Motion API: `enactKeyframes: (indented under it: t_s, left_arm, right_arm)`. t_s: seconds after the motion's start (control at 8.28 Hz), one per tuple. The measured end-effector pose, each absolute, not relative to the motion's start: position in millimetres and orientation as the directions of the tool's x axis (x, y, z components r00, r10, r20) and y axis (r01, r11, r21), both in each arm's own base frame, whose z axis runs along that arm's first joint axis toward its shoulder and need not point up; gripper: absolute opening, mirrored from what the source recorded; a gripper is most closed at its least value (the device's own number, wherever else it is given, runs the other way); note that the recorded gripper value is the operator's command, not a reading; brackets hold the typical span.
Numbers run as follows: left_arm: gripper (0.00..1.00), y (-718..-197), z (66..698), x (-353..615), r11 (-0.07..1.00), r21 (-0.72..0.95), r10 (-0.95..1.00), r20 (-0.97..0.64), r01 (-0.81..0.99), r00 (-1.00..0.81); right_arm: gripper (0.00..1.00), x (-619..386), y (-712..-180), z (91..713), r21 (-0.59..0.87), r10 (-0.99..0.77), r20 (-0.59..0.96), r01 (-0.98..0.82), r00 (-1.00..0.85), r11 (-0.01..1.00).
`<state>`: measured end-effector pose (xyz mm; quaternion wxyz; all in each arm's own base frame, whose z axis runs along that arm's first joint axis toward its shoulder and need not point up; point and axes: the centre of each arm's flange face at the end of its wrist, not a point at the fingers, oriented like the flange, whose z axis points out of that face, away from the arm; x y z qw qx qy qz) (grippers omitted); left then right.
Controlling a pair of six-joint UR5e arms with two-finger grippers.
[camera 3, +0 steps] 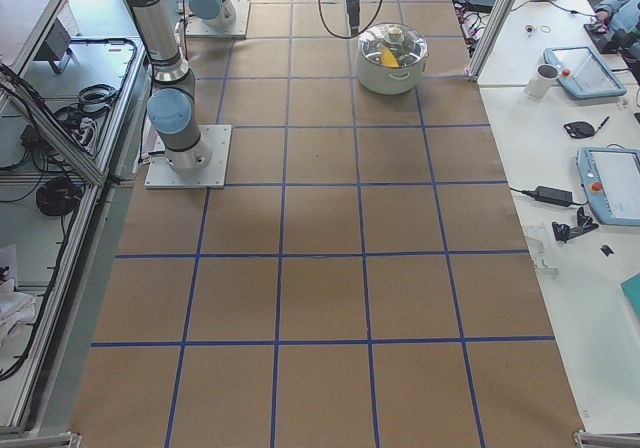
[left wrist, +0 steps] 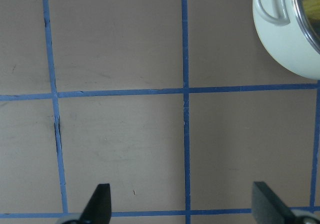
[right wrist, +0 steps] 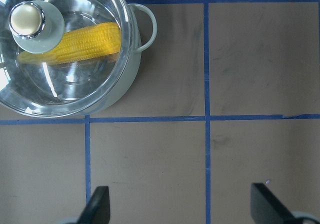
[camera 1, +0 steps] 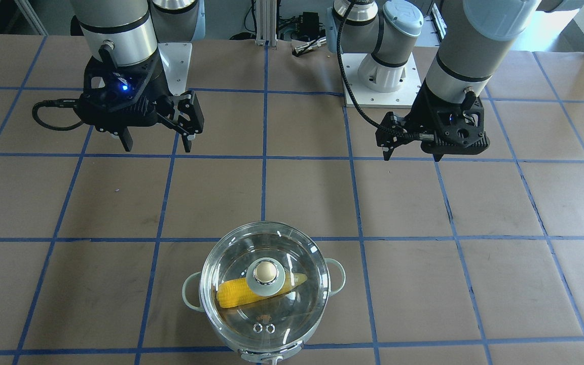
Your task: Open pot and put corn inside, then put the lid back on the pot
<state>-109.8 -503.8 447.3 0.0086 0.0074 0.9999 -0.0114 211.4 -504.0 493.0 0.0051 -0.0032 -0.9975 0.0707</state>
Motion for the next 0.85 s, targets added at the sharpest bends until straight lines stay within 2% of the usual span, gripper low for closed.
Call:
enactKeyframes:
  t_s: [0.85]
  left_arm:
    - [1.0, -503.8, 447.3, -109.9, 1.0, -0.023, 0.015, -0.017, 0.015, -1.0]
  right_arm:
    - [1.0, 211.3, -503.8, 489.6, -0.137, 0.007, 0.011, 0.006, -1.0, 0.991]
